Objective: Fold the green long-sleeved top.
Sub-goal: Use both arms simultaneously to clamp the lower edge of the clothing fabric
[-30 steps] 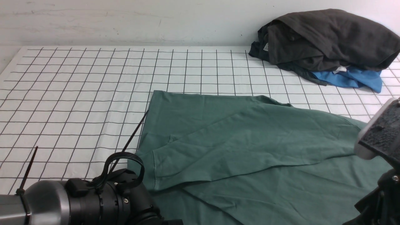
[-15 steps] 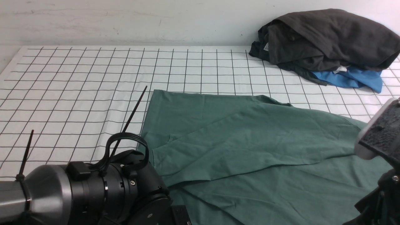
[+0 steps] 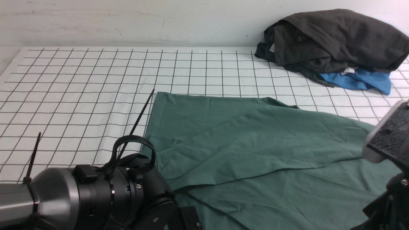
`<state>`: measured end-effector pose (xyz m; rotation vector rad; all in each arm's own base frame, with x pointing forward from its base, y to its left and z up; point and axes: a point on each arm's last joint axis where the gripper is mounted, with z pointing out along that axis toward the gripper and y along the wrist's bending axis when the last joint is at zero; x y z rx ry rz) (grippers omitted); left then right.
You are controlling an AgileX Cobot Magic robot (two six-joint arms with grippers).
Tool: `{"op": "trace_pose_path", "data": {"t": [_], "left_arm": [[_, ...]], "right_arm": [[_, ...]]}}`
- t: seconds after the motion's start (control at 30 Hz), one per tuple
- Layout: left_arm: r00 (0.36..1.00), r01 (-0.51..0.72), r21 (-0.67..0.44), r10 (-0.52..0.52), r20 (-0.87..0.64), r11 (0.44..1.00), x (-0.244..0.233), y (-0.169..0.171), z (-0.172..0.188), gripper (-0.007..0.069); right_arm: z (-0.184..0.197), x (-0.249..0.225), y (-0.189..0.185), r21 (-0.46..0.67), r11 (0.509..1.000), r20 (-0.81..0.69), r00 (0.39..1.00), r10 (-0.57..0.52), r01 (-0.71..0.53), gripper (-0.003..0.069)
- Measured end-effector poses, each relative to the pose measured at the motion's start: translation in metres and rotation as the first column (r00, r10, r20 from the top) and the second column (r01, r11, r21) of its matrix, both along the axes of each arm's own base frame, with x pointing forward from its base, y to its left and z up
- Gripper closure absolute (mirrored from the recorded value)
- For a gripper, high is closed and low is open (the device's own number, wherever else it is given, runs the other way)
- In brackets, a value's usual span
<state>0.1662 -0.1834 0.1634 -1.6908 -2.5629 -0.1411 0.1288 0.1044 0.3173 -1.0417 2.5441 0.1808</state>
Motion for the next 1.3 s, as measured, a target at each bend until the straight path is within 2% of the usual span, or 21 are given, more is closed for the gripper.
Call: {"op": "trace_pose_path", "data": {"t": [0.13, 0.27, 0.3, 0.4, 0.53, 0.83, 1.1, 1.3], "left_arm": [[1.0, 0.0, 0.003, 0.0, -0.004, 1.0, 0.0, 0.0, -0.002, 0.0351], [1.0, -0.013, 0.003, 0.013, -0.009, 1.0, 0.0, 0.0, -0.002, 0.0456], [1.0, -0.014, 0.003, 0.014, -0.01, 1.0, 0.0, 0.0, -0.002, 0.0456], [0.999, -0.029, 0.004, 0.029, -0.031, 1.0, -0.003, 0.0, -0.002, 0.0547], [0.998, -0.041, 0.002, 0.041, -0.053, 0.999, -0.005, -0.001, -0.002, 0.0617], [0.997, -0.046, 0.008, 0.046, -0.068, 0.999, -0.005, -0.001, 0.001, 0.0622], [0.996, -0.035, 0.028, 0.037, -0.087, 0.999, 0.003, -0.011, 0.024, 0.0622], [0.995, -0.004, 0.029, 0.007, -0.095, 1.0, 0.006, -0.014, 0.033, 0.0622]], "right_arm": [[0.0, 0.0, 0.0, 0.0, 1.0, 0.0, 1.0, 0.0, 0.0, 0.0289], [0.0, 0.0, 0.0, 0.0, 1.0, 0.0, 1.0, 0.0, 0.0, 0.0289], [0.0, 0.0, 0.0, 0.0, 1.0, 0.0, 1.0, 0.0, 0.0, 0.0289], [0.0, 0.0, 0.0, 0.0, 1.0, 0.0, 1.0, 0.0, 0.0, 0.0289], [0.0, 0.0, 0.0, 0.0, 1.0, 0.0, 1.0, 0.0, 0.0, 0.0289], [0.0, 0.0, 0.0, -0.001, 1.0, 0.001, 1.0, 0.0, 0.0, 0.0289], [0.0, 0.0, 0.0, -0.007, 1.0, 0.006, 1.0, 0.017, -0.017, 0.0288], [-0.002, 0.0, 0.0, -0.014, 1.0, 0.004, 1.0, 0.025, -0.025, 0.0257]]}}
